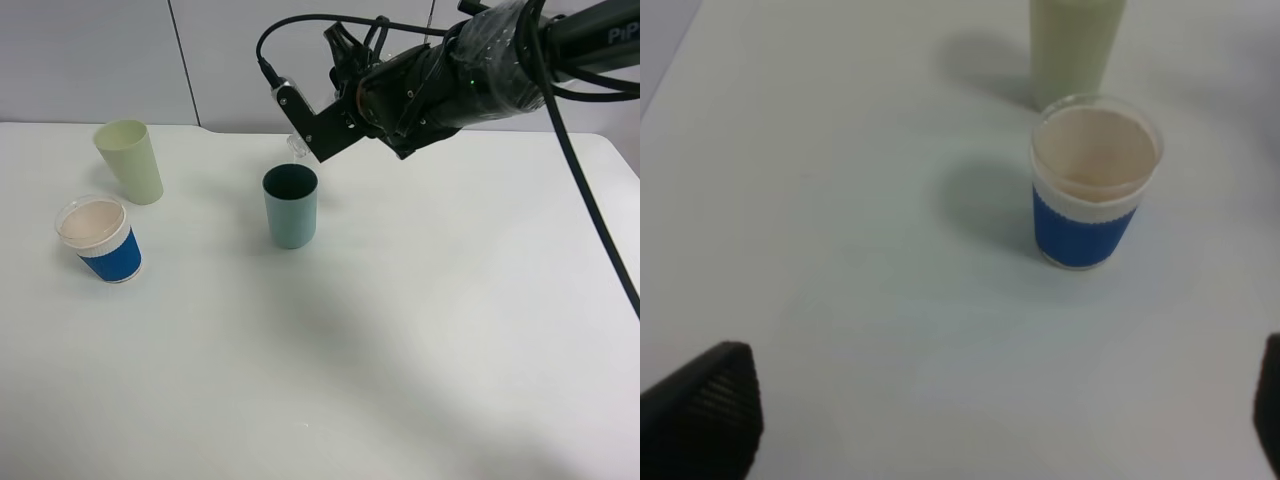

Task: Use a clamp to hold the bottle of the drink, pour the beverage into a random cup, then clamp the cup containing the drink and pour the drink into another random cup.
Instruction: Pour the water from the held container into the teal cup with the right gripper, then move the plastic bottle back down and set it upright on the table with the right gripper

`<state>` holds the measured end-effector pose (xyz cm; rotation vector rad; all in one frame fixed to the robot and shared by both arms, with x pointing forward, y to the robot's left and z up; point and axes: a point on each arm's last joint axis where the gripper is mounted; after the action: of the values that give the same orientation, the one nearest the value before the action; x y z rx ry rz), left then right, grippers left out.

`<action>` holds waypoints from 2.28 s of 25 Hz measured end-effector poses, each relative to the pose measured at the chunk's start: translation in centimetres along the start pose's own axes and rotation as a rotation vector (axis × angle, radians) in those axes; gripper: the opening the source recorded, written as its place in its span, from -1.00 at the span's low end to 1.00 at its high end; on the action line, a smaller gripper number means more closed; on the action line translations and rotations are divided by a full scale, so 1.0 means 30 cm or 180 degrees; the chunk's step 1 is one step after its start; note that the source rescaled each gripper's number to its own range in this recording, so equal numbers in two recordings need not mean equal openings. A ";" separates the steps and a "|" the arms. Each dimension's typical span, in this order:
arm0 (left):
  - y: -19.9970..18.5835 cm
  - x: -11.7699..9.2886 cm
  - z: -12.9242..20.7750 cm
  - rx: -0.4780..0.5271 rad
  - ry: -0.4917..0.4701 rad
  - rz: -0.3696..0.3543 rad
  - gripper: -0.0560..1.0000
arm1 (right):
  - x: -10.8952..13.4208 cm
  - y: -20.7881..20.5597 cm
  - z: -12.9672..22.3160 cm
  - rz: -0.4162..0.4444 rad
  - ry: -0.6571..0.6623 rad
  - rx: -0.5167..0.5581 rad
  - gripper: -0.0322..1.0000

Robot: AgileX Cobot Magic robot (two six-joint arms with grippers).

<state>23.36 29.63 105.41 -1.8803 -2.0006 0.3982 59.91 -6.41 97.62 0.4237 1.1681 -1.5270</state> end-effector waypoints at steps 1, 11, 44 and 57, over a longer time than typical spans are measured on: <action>0.000 0.000 0.000 0.0000 0.0000 0.0000 1.00 | -0.011 0.000 -0.010 0.0029 0.0001 -0.0016 -0.92; 0.000 0.000 0.000 0.0000 0.0000 0.0000 1.00 | -0.017 0.012 -0.036 0.0052 -0.0497 -0.0078 -0.92; 0.000 0.000 0.000 0.0000 0.0000 0.0000 1.00 | -0.062 -0.056 0.020 -0.0051 0.2140 -0.0018 -0.92; 0.000 0.000 0.000 0.0000 0.0000 0.0000 1.00 | -0.164 -0.278 0.256 -0.0186 0.4049 0.0077 -0.92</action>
<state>23.36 29.63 105.41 -1.8803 -2.0006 0.3982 56.49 -11.03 108.55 1.5112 2.1003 -1.2588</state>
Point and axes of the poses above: a point on each arm's last joint axis where the gripper is mounted, y pointing out along that axis toward the gripper, x along the wrist's bending axis when the last joint is at zero, z = x × y, and after that the axes turned 4 degrees about y, right-handed
